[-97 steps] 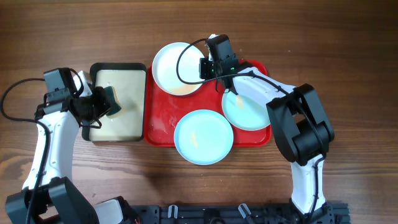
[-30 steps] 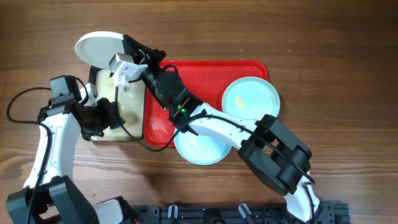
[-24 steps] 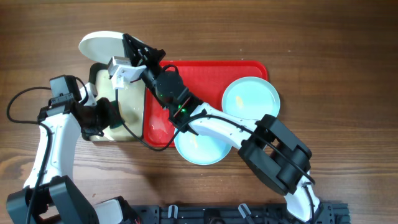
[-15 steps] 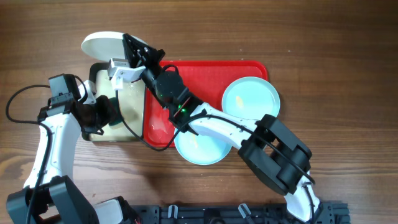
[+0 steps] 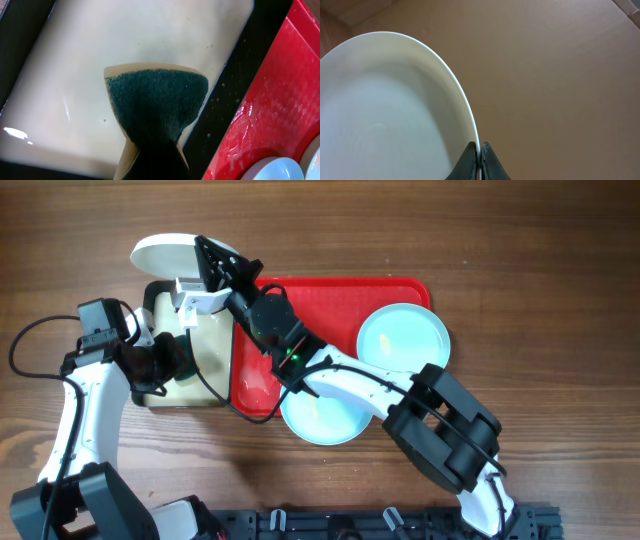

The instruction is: Clean dirty plates on tray and stack at the side

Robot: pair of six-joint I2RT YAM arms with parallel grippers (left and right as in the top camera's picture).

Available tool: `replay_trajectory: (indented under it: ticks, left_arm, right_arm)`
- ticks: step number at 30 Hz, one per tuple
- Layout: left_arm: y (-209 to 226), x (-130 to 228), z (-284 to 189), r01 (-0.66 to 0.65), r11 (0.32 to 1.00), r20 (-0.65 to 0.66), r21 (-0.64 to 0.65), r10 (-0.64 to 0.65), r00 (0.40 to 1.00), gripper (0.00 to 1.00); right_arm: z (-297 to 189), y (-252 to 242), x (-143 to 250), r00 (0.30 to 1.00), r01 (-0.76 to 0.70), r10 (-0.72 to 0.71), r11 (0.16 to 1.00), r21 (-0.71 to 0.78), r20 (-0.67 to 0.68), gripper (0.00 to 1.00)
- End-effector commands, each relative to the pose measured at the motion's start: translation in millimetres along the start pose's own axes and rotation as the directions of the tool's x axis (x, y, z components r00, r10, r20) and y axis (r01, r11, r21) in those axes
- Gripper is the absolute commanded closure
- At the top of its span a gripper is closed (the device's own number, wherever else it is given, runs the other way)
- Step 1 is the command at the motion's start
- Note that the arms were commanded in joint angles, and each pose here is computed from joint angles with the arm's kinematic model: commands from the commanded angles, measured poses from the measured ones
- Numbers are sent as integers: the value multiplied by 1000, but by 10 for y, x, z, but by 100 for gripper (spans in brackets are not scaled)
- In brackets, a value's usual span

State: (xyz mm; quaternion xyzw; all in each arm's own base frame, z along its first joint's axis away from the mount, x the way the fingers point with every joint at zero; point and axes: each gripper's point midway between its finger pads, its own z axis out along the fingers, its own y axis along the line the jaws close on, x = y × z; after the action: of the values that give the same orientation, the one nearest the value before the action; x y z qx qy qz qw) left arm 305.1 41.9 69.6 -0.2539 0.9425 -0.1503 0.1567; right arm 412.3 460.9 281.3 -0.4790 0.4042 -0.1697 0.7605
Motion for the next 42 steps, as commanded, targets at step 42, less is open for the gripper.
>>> replay_trajectory:
  ticks: [42]
  left_arm:
    - [-100,-18,5,-46,999,18,18,46,999,96]
  right_arm:
    - [-1441,-810,3034,-337,-869,754,-18,495,-565,96]
